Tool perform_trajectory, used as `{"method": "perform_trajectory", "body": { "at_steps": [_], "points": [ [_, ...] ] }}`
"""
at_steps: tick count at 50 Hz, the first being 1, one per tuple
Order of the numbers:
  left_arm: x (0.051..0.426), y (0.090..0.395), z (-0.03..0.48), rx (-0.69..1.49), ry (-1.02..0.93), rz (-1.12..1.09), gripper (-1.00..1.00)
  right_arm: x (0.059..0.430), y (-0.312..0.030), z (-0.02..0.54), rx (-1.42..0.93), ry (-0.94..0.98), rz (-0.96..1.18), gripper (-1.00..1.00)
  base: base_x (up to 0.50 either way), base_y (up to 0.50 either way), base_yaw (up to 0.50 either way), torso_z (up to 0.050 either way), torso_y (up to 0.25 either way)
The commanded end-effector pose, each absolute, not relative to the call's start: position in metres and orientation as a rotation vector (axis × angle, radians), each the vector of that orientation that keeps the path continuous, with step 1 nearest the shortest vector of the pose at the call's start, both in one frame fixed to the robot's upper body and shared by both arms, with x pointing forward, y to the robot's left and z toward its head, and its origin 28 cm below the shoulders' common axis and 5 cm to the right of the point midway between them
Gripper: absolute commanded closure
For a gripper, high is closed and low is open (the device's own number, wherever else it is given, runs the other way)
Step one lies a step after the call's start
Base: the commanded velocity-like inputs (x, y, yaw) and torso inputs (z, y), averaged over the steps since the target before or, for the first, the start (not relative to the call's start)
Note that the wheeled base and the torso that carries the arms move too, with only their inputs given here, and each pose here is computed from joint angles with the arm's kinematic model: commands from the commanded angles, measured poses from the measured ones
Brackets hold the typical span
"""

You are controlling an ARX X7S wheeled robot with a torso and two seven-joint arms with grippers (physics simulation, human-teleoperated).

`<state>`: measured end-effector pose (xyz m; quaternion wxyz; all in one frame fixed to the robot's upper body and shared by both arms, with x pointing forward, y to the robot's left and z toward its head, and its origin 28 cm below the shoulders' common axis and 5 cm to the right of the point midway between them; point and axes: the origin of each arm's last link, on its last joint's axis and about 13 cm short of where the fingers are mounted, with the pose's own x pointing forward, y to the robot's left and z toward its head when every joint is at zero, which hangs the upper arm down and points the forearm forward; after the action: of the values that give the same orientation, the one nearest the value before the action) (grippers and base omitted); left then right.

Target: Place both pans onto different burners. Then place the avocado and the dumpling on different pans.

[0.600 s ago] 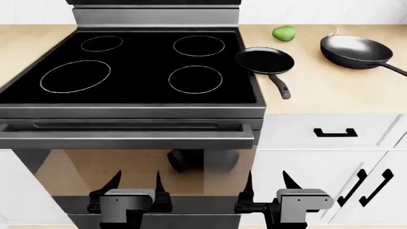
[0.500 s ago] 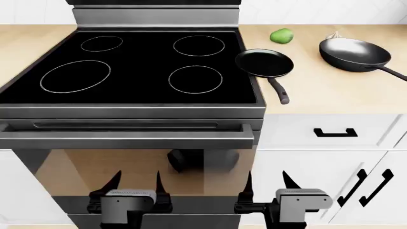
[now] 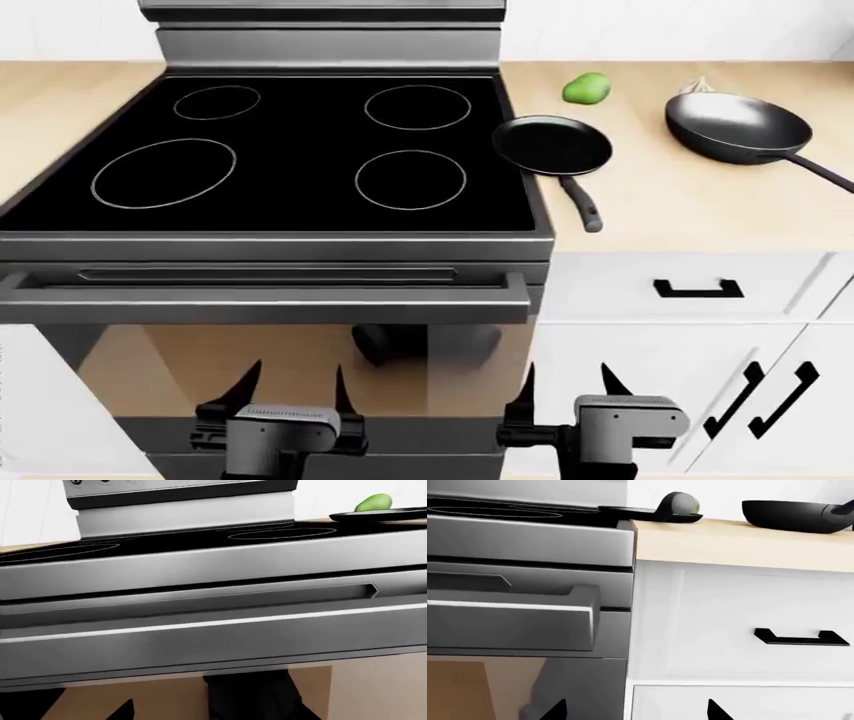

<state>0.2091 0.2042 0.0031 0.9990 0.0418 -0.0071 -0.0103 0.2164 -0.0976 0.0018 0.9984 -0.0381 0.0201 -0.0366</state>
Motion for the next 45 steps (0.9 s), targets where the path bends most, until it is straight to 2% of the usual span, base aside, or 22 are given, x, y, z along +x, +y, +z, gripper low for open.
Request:
{"method": "perform_trajectory", "body": {
  "at_steps": [1,33,45],
  "points": [
    [0.209,0.204,0.000,0.095,-0.003,-0.022,-1.00,0.217,-0.098,-0.003,-0.082,0.046,-0.081,-1.00,0.00,0.00,0.00,0.050,0.000],
    [0.208,0.203,-0.001,0.082,0.006,-0.026,-1.00,0.216,-0.099,-0.007,-0.036,0.063,-0.076,-1.00,0.00,0.00,0.00,0.050,0.000],
    [0.210,0.207,-0.022,0.080,-0.024,-0.028,-1.00,0.216,-0.100,-0.006,-0.030,0.067,-0.072,-1.00,0.00,-0.49,0.00,0.000,0.000]
  ]
}}
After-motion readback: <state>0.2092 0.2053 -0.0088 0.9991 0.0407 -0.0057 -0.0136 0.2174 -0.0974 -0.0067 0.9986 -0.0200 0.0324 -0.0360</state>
